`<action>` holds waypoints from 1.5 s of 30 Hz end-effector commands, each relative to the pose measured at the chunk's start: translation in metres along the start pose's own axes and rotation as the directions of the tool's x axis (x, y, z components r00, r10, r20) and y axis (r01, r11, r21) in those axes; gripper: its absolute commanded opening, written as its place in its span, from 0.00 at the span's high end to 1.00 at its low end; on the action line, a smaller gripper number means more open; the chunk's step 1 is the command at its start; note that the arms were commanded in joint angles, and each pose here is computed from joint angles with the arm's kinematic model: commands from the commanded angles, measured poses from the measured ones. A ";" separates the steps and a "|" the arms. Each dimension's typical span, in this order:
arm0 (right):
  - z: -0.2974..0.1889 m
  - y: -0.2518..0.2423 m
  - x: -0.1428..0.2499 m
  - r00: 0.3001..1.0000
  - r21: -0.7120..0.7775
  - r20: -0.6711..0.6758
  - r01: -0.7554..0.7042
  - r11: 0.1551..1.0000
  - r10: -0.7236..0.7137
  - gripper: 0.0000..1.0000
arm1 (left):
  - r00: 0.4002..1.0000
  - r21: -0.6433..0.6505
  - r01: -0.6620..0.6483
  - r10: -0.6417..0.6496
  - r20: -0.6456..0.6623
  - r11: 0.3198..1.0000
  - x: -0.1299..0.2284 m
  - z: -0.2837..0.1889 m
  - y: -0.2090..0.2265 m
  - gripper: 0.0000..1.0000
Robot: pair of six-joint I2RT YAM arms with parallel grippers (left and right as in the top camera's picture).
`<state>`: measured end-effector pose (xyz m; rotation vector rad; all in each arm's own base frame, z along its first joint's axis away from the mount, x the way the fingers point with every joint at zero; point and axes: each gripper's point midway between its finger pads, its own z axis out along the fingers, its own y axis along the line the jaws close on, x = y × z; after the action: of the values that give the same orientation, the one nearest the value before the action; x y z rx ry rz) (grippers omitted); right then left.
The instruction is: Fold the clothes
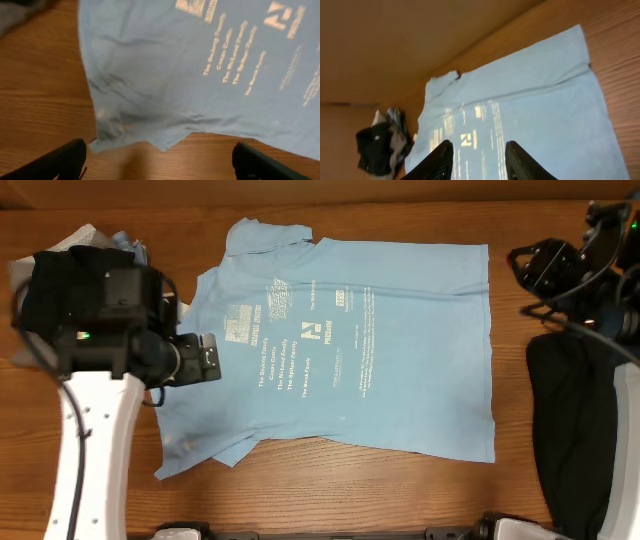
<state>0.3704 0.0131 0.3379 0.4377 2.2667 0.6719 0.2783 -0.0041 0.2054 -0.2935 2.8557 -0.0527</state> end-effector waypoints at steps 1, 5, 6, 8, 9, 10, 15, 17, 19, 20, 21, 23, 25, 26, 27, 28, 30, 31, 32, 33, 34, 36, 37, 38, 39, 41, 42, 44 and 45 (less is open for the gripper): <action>-0.013 0.036 0.019 0.994 -0.082 -0.017 0.108 0.991 -0.110 0.62 | 0.998 0.057 -0.010 0.014 -0.063 0.998 0.015 0.045 -0.007 0.12; -0.002 0.051 0.050 0.983 -0.096 -0.114 0.135 0.986 -0.145 0.61 | 0.996 0.136 -0.008 0.019 -0.084 0.991 0.023 0.088 -0.020 0.15; 0.002 0.050 0.057 0.979 -0.080 -0.135 0.141 0.987 -0.151 0.60 | 0.997 0.135 -0.011 0.022 -0.079 0.991 0.023 0.098 -0.019 0.14; 0.010 0.046 0.068 0.972 -0.033 -0.176 0.152 0.988 -0.156 0.59 | 0.997 0.138 -0.039 0.049 -0.068 0.990 0.022 0.117 -0.019 0.12; 0.014 0.044 0.072 0.970 -0.010 -0.193 0.149 0.989 -0.148 0.59 | 0.996 0.138 -0.044 0.054 -0.068 0.989 0.023 0.127 -0.019 0.11; 0.018 0.043 0.077 0.966 0.003 -0.214 0.150 0.989 -0.146 0.59 | 0.995 0.135 -0.042 0.053 -0.080 0.990 0.025 0.139 -0.018 0.13; 0.031 0.034 0.092 0.952 0.044 -0.295 0.103 0.994 -0.086 0.62 | 0.986 0.114 -0.026 0.044 -0.160 0.993 0.037 0.179 -0.014 0.85; 0.033 0.032 0.093 0.949 0.050 -0.303 0.101 0.994 -0.081 0.62 | 0.983 0.109 -0.024 0.043 -0.177 0.994 0.039 0.188 -0.013 0.96; 0.032 0.032 0.094 0.949 0.052 -0.306 0.100 0.994 -0.079 0.62 | 0.983 0.089 -0.026 0.042 -0.176 0.996 0.037 0.195 -0.010 0.96; 0.032 0.031 0.094 0.948 0.053 -0.309 0.099 0.994 -0.078 0.62 | 0.984 0.075 -0.030 0.042 -0.170 0.997 0.035 0.197 -0.008 0.93; 0.032 0.031 0.095 0.947 0.055 -0.313 0.098 0.994 -0.076 0.62 | 0.986 0.055 -0.033 0.042 -0.161 0.998 0.033 0.200 -0.004 0.88; 0.031 0.030 0.097 0.945 0.059 -0.319 0.097 0.994 -0.073 0.62 | 0.988 0.001 -0.041 0.041 -0.146 0.999 0.028 0.208 0.005 0.82; 0.031 0.029 0.098 0.944 0.062 -0.324 0.096 0.993 -0.071 0.62 | 0.989 -0.025 -0.039 0.035 -0.145 0.999 0.026 0.216 0.011 0.84; 0.031 0.029 0.098 0.943 0.063 -0.325 0.096 0.993 -0.070 0.62 | 0.988 -0.030 -0.033 0.028 -0.151 0.999 0.026 0.221 0.014 0.87; 0.031 0.029 0.099 0.943 0.064 -0.326 0.095 0.993 -0.069 0.62 | 0.987 -0.034 -0.024 0.018 -0.160 0.999 0.027 0.226 0.017 0.89; 0.030 0.029 0.099 0.942 0.065 -0.327 0.095 0.993 -0.069 0.62 | 0.985 -0.039 -0.013 0.007 -0.171 0.999 0.029 0.232 0.021 0.92; 0.030 0.029 0.099 0.942 0.065 -0.327 0.095 0.993 -0.069 0.62 | 0.983 -0.046 0.008 -0.016 -0.184 0.999 0.030 0.242 0.028 0.96; 0.031 0.029 0.099 0.943 0.065 -0.327 0.095 0.993 -0.069 0.62 | 0.982 -0.050 0.019 -0.028 -0.186 0.999 0.030 0.246 0.032 0.96; 0.031 0.029 0.099 0.943 0.065 -0.326 0.095 0.993 -0.069 0.62 | 0.982 -0.050 0.034 -0.042 -0.183 0.998 0.029 0.249 0.035 0.96; 0.031 0.029 0.099 0.943 0.065 -0.327 0.095 0.993 -0.069 0.62 | 0.983 -0.051 0.053 -0.061 -0.174 0.997 0.026 0.252 0.038 0.96; 0.031 0.029 0.099 0.942 0.065 -0.327 0.095 0.993 -0.069 0.62 | 0.985 -0.048 0.076 -0.082 -0.154 0.996 0.021 0.253 0.041 0.96; 0.031 0.028 0.099 0.942 0.066 -0.329 0.095 0.993 -0.068 0.62 | 0.988 -0.017 0.104 -0.106 -0.109 0.994 0.008 0.253 0.042 0.96; 0.031 0.028 0.100 0.942 0.067 -0.330 0.094 0.993 -0.067 0.62 | 0.990 0.010 0.115 -0.114 -0.088 0.993 -0.001 0.252 0.040 0.96; 0.031 0.027 0.101 0.941 0.069 -0.333 0.094 0.993 -0.066 0.62 | 0.990 0.045 0.124 -0.121 -0.069 0.991 -0.010 0.250 0.037 0.96; 0.032 0.026 0.102 0.939 0.072 -0.337 0.093 0.993 -0.063 0.62 | 0.991 0.072 0.127 -0.124 -0.054 0.989 -0.018 0.247 0.033 0.96; 0.033 0.022 0.105 0.937 0.085 -0.346 0.091 0.992 -0.056 0.62 | 0.992 0.119 0.124 -0.122 -0.027 0.985 -0.035 0.240 0.025 0.95; 0.035 0.020 0.107 0.934 0.090 -0.352 0.089 0.992 -0.052 0.62 | 0.993 0.142 0.121 -0.120 -0.016 0.982 -0.042 0.236 0.021 0.95; 0.039 0.010 0.113 0.932 0.133 -0.363 0.068 0.989 -0.016 0.62 | 0.994 0.189 0.106 -0.107 -0.007 0.976 -0.055 0.227 0.011 0.92; 0.041 0.003 0.116 0.930 0.160 -0.367 0.059 0.985 0.004 0.62 | 0.995 0.201 0.104 -0.104 -0.009 0.974 -0.059 0.222 0.007 0.90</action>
<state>0.3250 0.0921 0.2654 0.3183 2.6622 0.6391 0.3802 0.0212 0.0014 -0.4151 2.8079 -0.2766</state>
